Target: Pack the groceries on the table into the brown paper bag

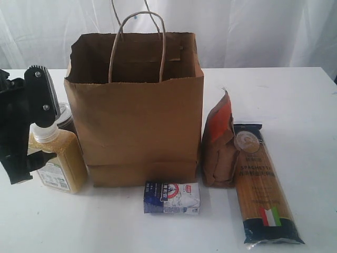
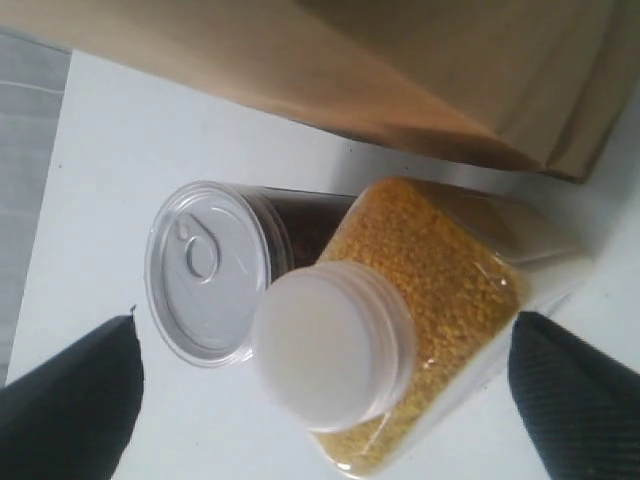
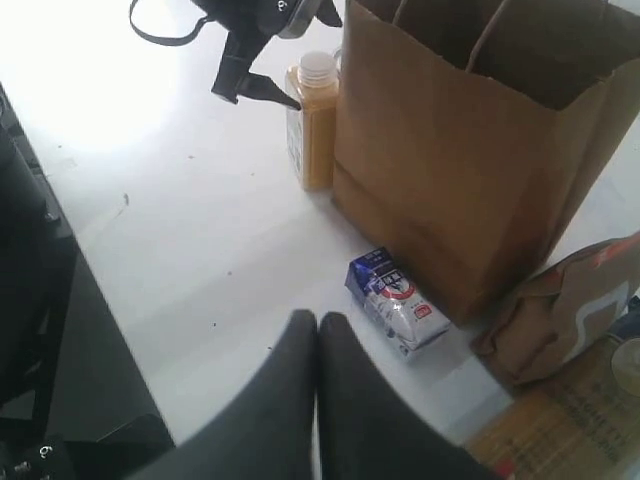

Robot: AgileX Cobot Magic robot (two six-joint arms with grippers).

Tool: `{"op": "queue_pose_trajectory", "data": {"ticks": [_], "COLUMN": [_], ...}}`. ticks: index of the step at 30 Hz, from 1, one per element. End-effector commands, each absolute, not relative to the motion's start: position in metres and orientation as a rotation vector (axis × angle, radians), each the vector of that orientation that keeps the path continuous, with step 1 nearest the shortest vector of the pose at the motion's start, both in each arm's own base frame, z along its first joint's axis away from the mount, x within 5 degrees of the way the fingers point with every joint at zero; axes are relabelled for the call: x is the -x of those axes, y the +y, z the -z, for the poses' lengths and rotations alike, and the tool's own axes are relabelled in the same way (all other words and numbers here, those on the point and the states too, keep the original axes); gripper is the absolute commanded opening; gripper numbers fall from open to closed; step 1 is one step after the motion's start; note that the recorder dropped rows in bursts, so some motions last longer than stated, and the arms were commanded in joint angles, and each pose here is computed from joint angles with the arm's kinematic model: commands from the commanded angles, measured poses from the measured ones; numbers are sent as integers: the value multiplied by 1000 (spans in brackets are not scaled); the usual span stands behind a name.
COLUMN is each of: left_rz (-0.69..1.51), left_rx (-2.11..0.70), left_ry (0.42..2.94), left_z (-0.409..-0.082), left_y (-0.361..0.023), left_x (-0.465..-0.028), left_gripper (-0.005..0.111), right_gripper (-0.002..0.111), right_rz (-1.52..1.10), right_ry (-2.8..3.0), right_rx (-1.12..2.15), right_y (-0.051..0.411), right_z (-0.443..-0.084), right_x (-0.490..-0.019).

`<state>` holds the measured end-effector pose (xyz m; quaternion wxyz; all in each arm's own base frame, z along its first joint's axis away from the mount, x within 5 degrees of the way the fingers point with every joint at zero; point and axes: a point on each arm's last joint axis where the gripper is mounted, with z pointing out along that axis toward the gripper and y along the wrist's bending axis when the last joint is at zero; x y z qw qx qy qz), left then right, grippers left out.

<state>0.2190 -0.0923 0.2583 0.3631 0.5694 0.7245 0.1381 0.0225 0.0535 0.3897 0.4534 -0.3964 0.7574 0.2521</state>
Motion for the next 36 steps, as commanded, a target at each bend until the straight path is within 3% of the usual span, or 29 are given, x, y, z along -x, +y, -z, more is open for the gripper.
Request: {"op": "queue_pose_trajectory", "data": {"ticks": [1,5,8,15,22,36], "left_rz": [-311,-171,-140,-155,-38,167], "left_rx": [-1375,-1071,-991,-985,-532,-256], "left_ry": [1917,2107,2173,2146,2281,2300], "left_z": [-258,-258,-257,-258,-259,-261], "left_y": [-91,-89,-88,-88,-69,-74], "left_x": [-218,-216,-214,-217,-224,-225], "left_gripper": [97,97,97,97,97,97], "right_gripper": [0,0,0,0,0,0], "right_rz": [-627,-630,-633,-638,-687,-687], "right_ry": [1883,1887,1887,1887,1882,1871], "right_rx": [969,970,970,969,966,956], "right_y": [55,56,56,56,58,58], "right_z": [-383,-382,-382,-382,-383,-384], "right_x": [-25,-26,-25,-25,-23,-24]}}
